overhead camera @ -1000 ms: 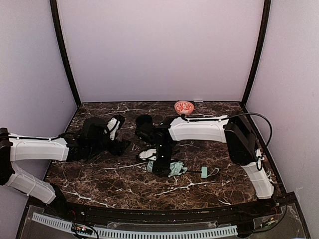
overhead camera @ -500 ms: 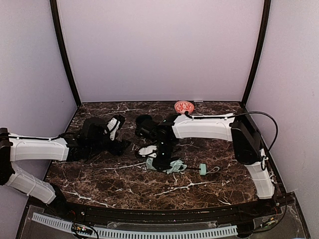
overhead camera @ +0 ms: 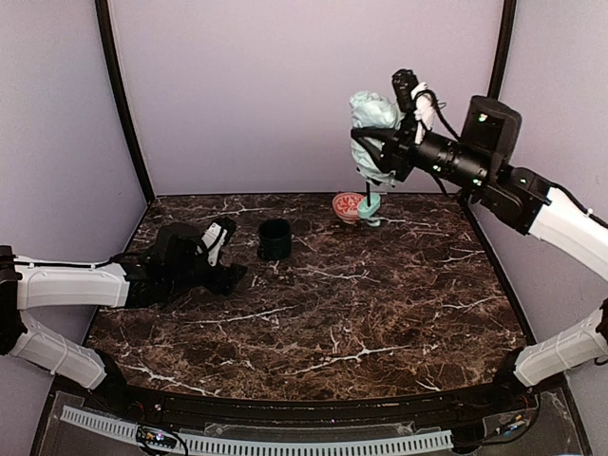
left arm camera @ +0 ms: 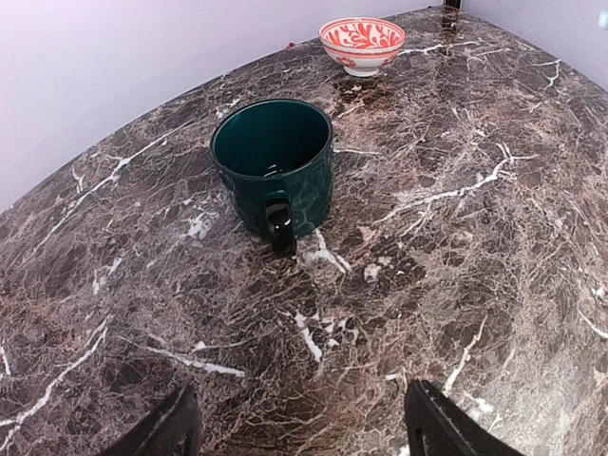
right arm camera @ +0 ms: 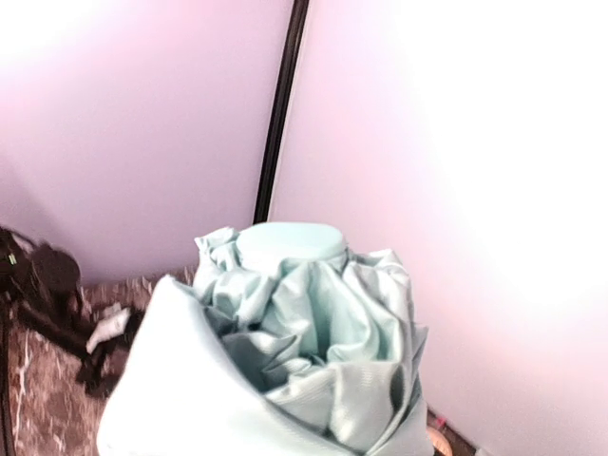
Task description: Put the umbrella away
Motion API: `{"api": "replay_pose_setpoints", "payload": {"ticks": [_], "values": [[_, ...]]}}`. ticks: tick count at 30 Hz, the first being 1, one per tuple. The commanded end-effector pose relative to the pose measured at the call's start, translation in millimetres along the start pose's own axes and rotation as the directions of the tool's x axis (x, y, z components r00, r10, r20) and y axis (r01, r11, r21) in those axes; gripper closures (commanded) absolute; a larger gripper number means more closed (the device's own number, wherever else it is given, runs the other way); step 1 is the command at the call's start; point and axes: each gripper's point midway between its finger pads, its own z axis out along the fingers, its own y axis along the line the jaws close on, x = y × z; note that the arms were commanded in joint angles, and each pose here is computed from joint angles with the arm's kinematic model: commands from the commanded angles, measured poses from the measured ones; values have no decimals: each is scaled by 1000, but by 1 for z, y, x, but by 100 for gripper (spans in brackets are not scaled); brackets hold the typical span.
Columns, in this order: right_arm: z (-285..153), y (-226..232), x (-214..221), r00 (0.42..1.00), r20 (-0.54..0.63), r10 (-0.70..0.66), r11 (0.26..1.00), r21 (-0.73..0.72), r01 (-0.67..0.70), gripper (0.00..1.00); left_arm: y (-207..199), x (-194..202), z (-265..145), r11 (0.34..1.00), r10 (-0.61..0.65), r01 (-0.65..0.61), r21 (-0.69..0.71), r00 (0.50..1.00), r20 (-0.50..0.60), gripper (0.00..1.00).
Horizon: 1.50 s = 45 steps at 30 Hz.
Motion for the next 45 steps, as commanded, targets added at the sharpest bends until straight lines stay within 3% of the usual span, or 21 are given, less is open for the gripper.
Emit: {"api": "replay_pose_setpoints", "payload": {"ticks": [1,5,9,12,16,18,22,24,27,31,36,40,45], "values": [[-58,-12,-126,877,473,-85,993,109,37,65,5,-16,-6,1000,4,-3,-13,1000,31,25],[-85,-10,-153,816,567,-117,991,124,56,66,4,-23,-8,1000,1,-1,-6,999,43,25],[-81,-15,-128,837,536,-110,987,160,27,66,3,-26,-8,1000,-2,2,3,999,42,25],[-59,-19,-47,889,451,-75,976,218,-28,66,0,-28,-8,1000,-6,6,22,999,40,25],[-34,8,139,961,263,90,970,196,-144,65,-4,-31,-6,999,-2,0,38,999,35,25],[-38,23,230,970,122,212,951,202,-233,66,-4,-33,-4,999,9,-10,40,1000,30,25],[-47,40,294,954,24,299,935,190,-298,68,-5,-39,0,999,20,-21,41,999,30,25],[-42,42,298,956,-12,294,940,187,-287,68,-7,-41,1,999,19,-20,50,999,32,25],[-29,32,269,969,-51,240,954,198,-226,69,-10,-43,1,998,9,-11,64,999,35,25],[-23,11,205,983,-67,171,961,231,-152,69,-11,-43,-1,997,-2,-1,71,999,40,25],[-26,-24,142,966,-84,244,913,354,-200,65,-8,-41,-2,998,-6,5,57,1000,24,25],[-15,-25,126,915,-171,367,888,359,-289,64,-8,-42,-3,998,-4,3,58,1000,12,25],[-3,-16,155,773,-351,529,827,418,-376,60,-9,-41,-6,998,-2,2,66,1000,1,25]]}}
